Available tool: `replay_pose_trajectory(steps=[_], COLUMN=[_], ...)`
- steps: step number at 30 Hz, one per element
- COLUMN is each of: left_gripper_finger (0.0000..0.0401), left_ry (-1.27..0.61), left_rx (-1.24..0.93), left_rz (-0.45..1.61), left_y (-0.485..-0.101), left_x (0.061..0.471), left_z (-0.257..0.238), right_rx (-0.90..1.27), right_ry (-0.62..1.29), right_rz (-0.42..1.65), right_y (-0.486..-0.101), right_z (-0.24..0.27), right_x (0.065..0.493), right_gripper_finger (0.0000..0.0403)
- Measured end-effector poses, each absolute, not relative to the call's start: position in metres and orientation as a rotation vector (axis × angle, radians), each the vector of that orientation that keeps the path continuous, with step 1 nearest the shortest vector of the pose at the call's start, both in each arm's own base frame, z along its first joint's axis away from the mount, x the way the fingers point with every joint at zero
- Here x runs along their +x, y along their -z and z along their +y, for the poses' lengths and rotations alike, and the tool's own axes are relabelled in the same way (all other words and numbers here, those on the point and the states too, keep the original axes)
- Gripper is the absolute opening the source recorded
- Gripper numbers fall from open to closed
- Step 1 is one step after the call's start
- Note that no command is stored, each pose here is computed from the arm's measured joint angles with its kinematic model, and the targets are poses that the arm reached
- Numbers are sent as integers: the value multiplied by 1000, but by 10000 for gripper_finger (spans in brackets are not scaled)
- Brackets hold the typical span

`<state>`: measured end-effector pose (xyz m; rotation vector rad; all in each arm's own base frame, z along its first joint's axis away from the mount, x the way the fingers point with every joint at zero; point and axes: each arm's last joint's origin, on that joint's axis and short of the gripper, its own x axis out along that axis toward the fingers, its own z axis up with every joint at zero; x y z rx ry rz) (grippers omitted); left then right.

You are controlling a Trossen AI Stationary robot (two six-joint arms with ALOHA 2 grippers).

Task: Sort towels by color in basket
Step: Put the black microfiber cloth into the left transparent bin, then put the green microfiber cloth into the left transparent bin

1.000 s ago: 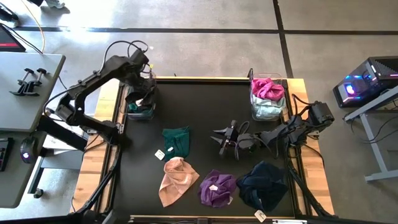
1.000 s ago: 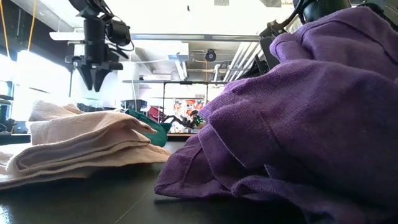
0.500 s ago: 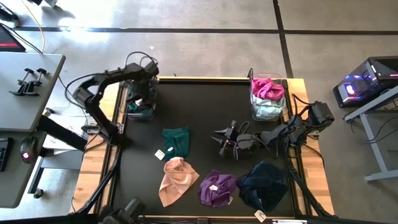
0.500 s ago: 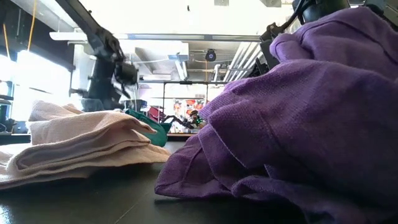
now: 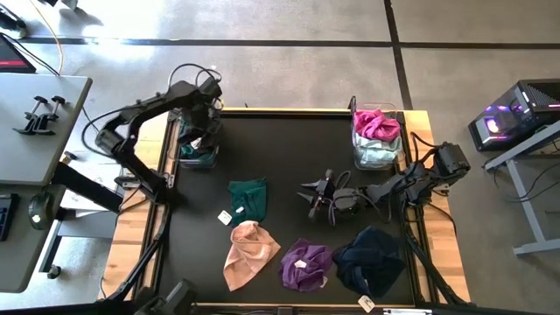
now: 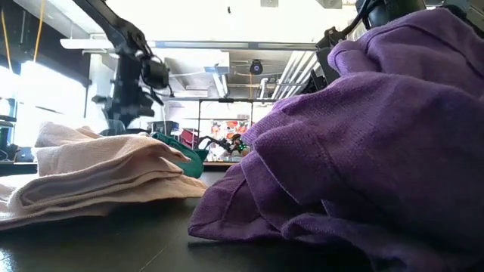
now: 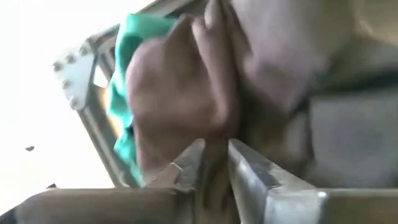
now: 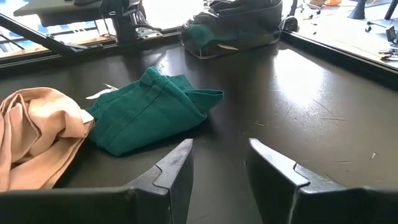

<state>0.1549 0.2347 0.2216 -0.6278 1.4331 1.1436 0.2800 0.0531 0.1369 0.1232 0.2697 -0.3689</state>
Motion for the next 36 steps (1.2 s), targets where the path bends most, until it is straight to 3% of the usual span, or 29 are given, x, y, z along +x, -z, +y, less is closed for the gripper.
replay_pose_trajectory(steps=[6, 14, 21, 26, 30, 36], left_gripper_finger=[109, 115, 115, 115, 115, 130], left_ry=[-1157, -905, -429, -173, -92, -139], left_rx=[-617, -396, -187, -85, -141, -259], left_rz=[1300, 1012, 823, 729, 662, 701], left_y=[-275, -300, -254, -209, -183, -157], left_x=[148, 184, 223, 228, 225, 220], left_z=[202, 130, 45, -7, -32, -38], right_rx=[123, 123, 128, 129, 123, 141], right_ry=[369, 369, 370, 370, 369, 369], right_rz=[269, 269, 268, 267, 267, 251], right_y=[-137, -137, -137, -137, -137, -139], right_z=[53, 53, 53, 53, 53, 53], right_x=[280, 280, 280, 280, 280, 281], right_gripper_finger=[140, 140, 140, 140, 140, 140])
